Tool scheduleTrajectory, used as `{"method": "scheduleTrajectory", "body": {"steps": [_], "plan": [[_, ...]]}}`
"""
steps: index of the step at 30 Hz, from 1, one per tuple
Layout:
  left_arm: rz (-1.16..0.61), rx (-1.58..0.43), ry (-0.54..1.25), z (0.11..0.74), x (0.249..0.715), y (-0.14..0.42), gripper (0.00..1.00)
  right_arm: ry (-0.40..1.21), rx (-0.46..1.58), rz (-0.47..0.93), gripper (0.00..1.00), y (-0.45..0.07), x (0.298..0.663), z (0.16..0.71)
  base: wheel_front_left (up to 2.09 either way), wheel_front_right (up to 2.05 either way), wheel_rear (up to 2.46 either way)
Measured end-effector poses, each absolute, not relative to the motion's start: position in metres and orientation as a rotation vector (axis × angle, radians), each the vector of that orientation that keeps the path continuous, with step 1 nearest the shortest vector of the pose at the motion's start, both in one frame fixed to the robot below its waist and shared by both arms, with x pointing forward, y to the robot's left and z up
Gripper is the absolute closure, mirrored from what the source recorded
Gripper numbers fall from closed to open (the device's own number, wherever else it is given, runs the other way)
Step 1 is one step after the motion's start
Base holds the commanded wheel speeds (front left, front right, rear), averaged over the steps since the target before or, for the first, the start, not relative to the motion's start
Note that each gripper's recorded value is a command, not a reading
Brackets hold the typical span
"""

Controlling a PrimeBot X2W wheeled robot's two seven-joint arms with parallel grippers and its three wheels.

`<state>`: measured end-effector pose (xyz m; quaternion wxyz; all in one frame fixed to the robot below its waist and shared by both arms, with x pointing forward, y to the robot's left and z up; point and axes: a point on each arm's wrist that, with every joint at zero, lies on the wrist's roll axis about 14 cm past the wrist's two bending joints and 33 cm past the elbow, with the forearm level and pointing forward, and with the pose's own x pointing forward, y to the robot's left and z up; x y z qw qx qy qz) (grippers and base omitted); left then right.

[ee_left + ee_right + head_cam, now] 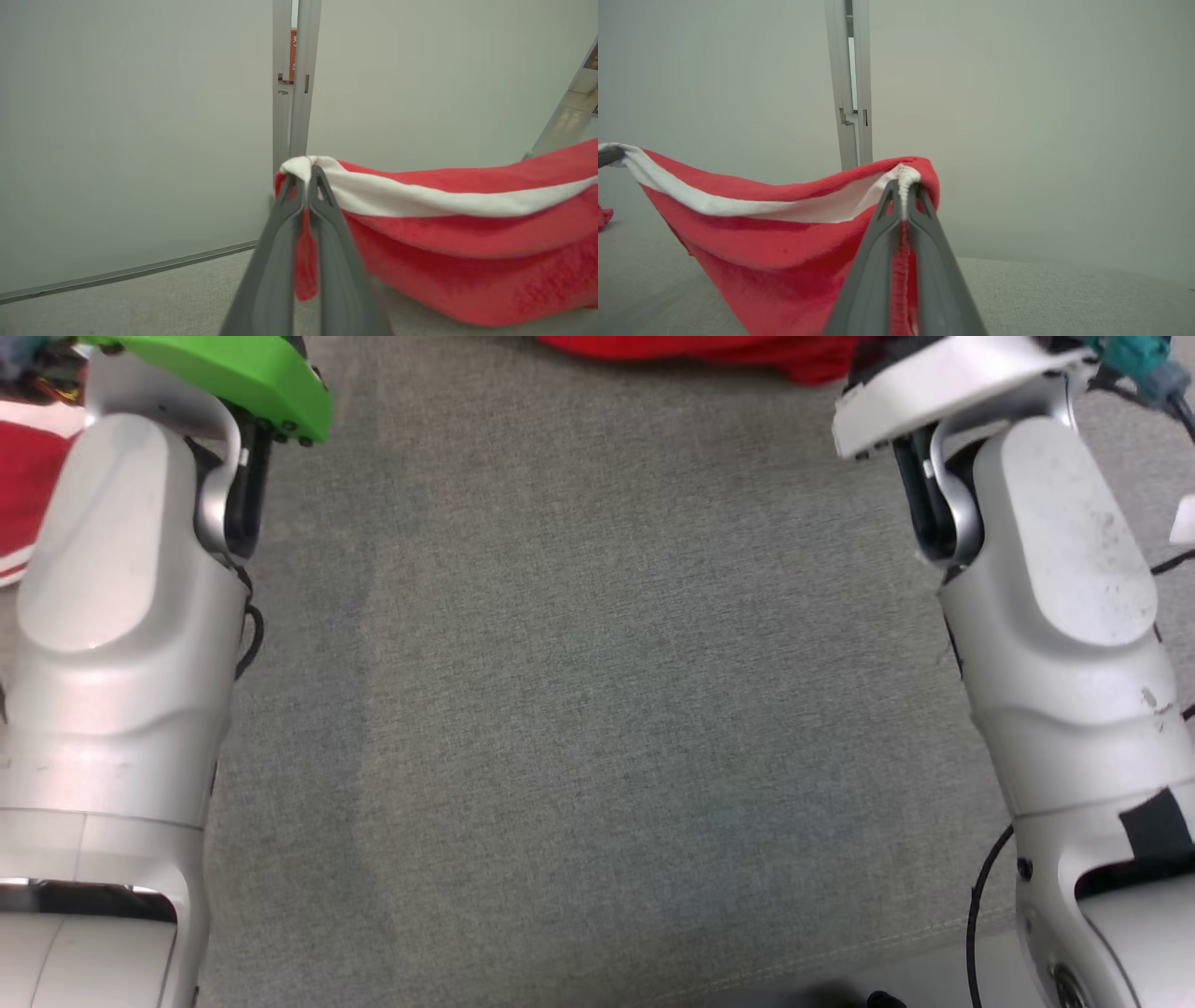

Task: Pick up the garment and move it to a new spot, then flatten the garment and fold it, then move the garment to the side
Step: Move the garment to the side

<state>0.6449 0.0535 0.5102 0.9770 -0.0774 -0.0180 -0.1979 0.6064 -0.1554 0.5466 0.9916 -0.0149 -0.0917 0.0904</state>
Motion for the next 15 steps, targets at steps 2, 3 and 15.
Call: {"method": "scheduleTrajectory", "body": {"steps": [2, 3, 15], "plan": [[-0.407, -0.166, -0.032, 0.501, 0.643, 0.053, 1.0, -0.182, -0.001, 0.188, 1.0, -0.152, 0.603, 0.538, 0.0, 0.0, 0.0], [-0.405, -0.179, -0.036, 0.499, 0.642, 0.055, 1.0, -0.186, 0.008, 0.194, 1.0, -0.15, 0.6, 0.535, 0.0, 0.0, 0.0], [-0.464, -0.267, -0.132, 0.518, 0.569, 0.063, 1.0, -0.22, 0.128, 0.218, 1.0, -0.153, 0.525, 0.538, 0.0, 0.0, 0.0]]}}
